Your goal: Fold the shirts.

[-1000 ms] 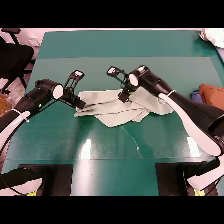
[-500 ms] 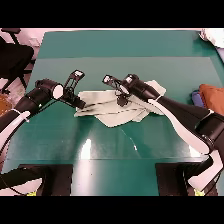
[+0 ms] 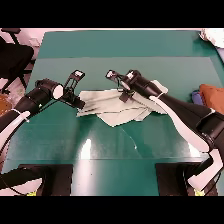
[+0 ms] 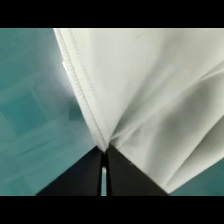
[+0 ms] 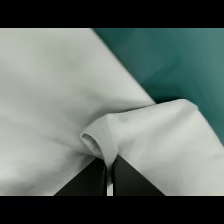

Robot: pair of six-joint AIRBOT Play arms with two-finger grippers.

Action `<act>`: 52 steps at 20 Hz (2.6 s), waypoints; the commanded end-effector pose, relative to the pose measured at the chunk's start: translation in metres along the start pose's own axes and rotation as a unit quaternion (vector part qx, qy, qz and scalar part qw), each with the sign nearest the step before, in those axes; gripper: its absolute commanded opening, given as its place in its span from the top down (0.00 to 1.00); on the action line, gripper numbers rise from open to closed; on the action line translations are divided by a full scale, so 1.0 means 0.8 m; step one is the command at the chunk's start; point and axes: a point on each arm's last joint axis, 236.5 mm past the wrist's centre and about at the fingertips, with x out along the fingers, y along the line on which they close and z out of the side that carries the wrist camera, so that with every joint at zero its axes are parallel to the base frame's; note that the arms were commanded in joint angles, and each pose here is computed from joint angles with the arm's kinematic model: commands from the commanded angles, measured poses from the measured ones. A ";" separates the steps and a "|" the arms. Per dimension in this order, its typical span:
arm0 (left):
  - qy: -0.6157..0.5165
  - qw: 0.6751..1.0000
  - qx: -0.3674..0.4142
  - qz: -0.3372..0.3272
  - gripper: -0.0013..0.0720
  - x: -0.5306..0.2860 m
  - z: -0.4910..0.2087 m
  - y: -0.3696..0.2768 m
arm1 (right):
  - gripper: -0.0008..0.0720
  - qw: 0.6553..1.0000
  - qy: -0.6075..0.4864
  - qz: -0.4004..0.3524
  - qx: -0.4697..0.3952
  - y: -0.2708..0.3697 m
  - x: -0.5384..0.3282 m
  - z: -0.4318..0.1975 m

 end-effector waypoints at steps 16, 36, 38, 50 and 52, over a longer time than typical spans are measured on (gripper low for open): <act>0.012 0.999 0.023 0.036 0.95 -0.001 -0.006 0.021 | 0.96 0.996 0.001 0.036 0.079 -0.072 -0.082 0.007; 0.014 0.999 0.021 0.032 0.95 -0.001 -0.008 0.019 | 0.57 0.984 0.011 0.153 0.092 -0.059 -0.078 -0.014; 0.014 0.999 0.021 0.032 0.95 -0.001 -0.008 0.019 | 0.57 0.982 0.017 0.160 0.095 -0.058 -0.074 -0.018; 0.007 0.999 0.020 0.031 0.95 -0.001 -0.004 0.018 | 0.36 0.977 0.007 0.212 0.032 0.055 -0.030 0.029; 0.007 0.999 0.020 0.031 0.95 -0.001 -0.004 0.018 | 0.36 0.978 0.024 0.207 0.018 0.067 -0.020 0.023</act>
